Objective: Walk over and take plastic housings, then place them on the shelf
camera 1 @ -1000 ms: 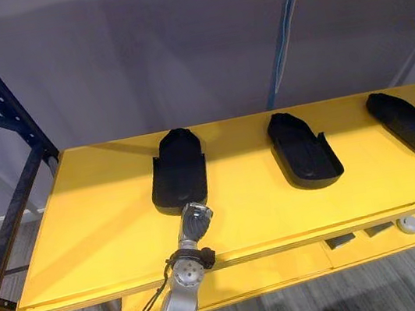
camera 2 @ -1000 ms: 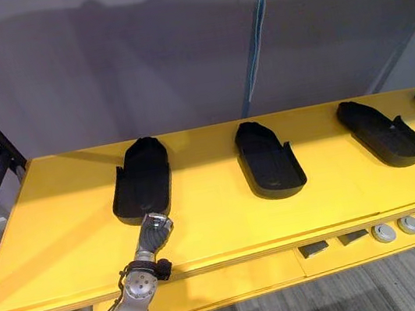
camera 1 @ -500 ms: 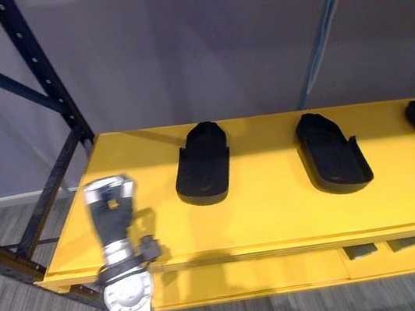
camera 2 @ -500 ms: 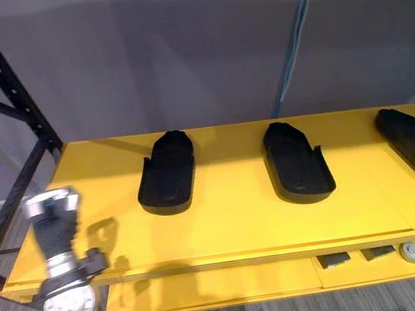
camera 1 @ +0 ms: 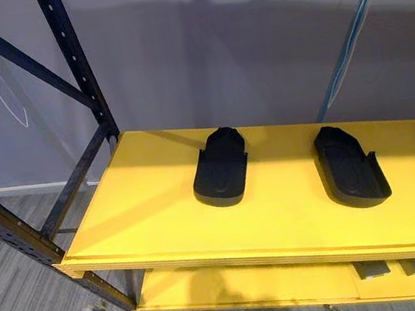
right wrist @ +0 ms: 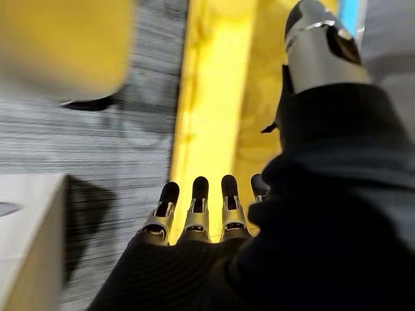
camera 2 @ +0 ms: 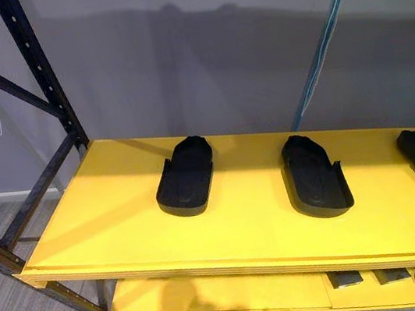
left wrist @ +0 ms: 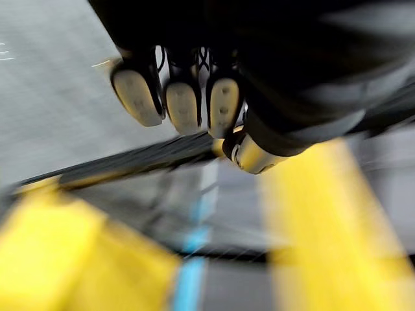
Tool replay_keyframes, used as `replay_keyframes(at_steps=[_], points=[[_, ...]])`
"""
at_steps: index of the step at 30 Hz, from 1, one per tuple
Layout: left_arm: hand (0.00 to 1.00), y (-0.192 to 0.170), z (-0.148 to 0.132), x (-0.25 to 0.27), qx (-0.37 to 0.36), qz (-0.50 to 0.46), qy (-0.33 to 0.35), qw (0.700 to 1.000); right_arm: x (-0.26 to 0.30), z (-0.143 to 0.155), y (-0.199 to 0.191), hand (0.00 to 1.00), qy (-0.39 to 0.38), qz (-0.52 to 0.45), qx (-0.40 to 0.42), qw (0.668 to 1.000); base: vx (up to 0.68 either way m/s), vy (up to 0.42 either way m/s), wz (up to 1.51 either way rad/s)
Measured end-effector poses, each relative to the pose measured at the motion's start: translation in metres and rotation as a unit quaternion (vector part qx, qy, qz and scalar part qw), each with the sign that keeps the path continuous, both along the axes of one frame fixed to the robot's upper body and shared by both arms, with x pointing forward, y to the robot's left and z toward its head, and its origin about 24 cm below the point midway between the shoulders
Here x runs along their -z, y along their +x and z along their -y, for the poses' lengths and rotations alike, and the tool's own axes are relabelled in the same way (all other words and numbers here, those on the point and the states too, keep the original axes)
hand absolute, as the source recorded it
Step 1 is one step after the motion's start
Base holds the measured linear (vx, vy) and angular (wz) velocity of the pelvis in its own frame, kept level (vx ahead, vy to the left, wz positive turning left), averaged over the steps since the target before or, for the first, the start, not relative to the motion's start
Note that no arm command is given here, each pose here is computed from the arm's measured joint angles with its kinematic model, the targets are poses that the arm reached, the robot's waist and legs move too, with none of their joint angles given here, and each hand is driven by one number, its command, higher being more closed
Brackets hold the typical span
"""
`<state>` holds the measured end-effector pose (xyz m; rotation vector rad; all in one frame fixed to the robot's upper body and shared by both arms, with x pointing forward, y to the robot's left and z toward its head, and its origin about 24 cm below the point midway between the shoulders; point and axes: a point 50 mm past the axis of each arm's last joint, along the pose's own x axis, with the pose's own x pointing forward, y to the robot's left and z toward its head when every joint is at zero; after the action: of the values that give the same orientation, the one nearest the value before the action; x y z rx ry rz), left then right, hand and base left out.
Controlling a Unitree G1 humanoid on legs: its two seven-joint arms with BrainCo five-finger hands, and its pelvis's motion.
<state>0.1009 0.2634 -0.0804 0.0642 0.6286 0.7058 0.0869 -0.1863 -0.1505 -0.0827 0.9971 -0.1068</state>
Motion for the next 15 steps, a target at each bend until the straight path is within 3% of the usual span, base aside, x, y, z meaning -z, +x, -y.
replay_keyframes(at_steps=[5, 15], points=[[0.0, -0.028, 0.026, 0.048, 0.081, -0.148, -0.046, 0.985, 0.001, -0.021, 0.007, 0.0, 0.03, 0.005, -0.004, 1.0, -0.03, 0.012, -0.11], [0.0, -0.03, 0.038, 0.066, 0.14, -0.209, -0.056, 0.966, 0.006, -0.012, 0.01, 0.0, 0.019, -0.013, 0.011, 1.0, 0.01, 0.0, 0.01]])
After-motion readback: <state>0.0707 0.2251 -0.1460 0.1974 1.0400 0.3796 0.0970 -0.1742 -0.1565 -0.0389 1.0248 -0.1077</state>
